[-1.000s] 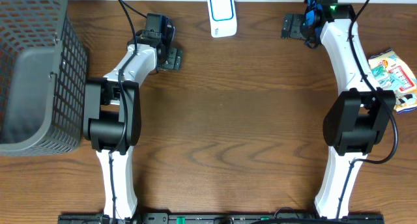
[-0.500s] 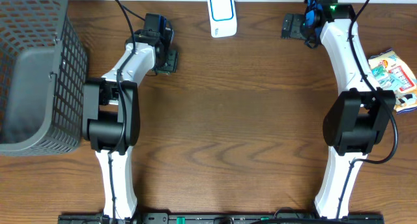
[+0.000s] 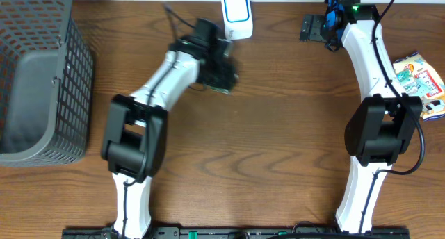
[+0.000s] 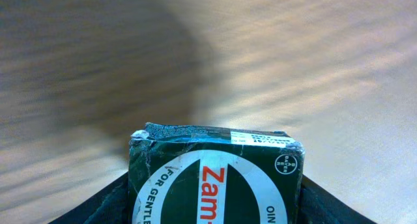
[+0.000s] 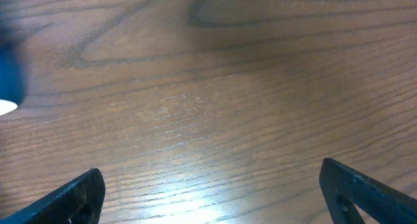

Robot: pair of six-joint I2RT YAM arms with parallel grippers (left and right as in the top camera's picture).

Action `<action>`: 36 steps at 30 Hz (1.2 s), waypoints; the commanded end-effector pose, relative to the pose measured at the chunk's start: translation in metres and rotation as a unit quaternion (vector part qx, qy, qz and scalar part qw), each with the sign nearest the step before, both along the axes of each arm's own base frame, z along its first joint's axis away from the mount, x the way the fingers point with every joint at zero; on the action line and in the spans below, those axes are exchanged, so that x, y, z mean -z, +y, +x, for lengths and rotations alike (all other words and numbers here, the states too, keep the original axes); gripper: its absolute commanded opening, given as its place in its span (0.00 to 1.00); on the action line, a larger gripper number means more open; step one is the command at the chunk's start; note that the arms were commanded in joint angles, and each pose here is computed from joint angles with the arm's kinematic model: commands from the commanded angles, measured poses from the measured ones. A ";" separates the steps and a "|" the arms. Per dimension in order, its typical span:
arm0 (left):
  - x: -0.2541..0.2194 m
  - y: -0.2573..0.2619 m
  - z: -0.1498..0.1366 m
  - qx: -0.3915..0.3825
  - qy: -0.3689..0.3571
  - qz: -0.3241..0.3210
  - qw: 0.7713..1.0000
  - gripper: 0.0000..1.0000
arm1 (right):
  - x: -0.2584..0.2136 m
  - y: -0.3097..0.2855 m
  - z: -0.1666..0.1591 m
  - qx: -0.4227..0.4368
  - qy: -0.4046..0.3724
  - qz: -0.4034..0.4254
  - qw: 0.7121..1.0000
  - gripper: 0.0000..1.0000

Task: Scan the item barcode
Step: 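Set the Zam-Buk tin on the table centre and withdraw left, then move the right gripper left and grasp the Zam-Buk tin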

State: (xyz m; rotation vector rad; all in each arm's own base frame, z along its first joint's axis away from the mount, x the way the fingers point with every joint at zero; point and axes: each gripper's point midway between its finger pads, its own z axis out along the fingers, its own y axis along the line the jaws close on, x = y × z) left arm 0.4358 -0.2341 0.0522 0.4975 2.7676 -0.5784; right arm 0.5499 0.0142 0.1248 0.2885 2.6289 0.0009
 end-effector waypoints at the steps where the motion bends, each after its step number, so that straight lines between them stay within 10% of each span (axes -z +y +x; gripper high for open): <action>1: -0.008 -0.039 -0.023 0.039 -0.002 -0.014 0.999 0.72 | 0.003 -0.002 0.000 0.005 0.002 0.000 1.000 0.99; 11: -0.033 -0.050 -0.019 0.048 -0.025 -0.021 0.998 0.88 | 0.003 -0.002 0.000 0.005 0.002 0.000 1.000 0.99; 20: -0.068 0.100 0.029 -0.154 -0.084 0.143 0.974 0.90 | 0.003 -0.002 0.000 0.005 0.002 0.000 1.000 0.99; 36: -0.050 0.213 0.024 -0.272 -0.017 0.167 0.948 0.98 | -0.003 0.003 0.011 0.015 -0.024 0.021 0.999 0.99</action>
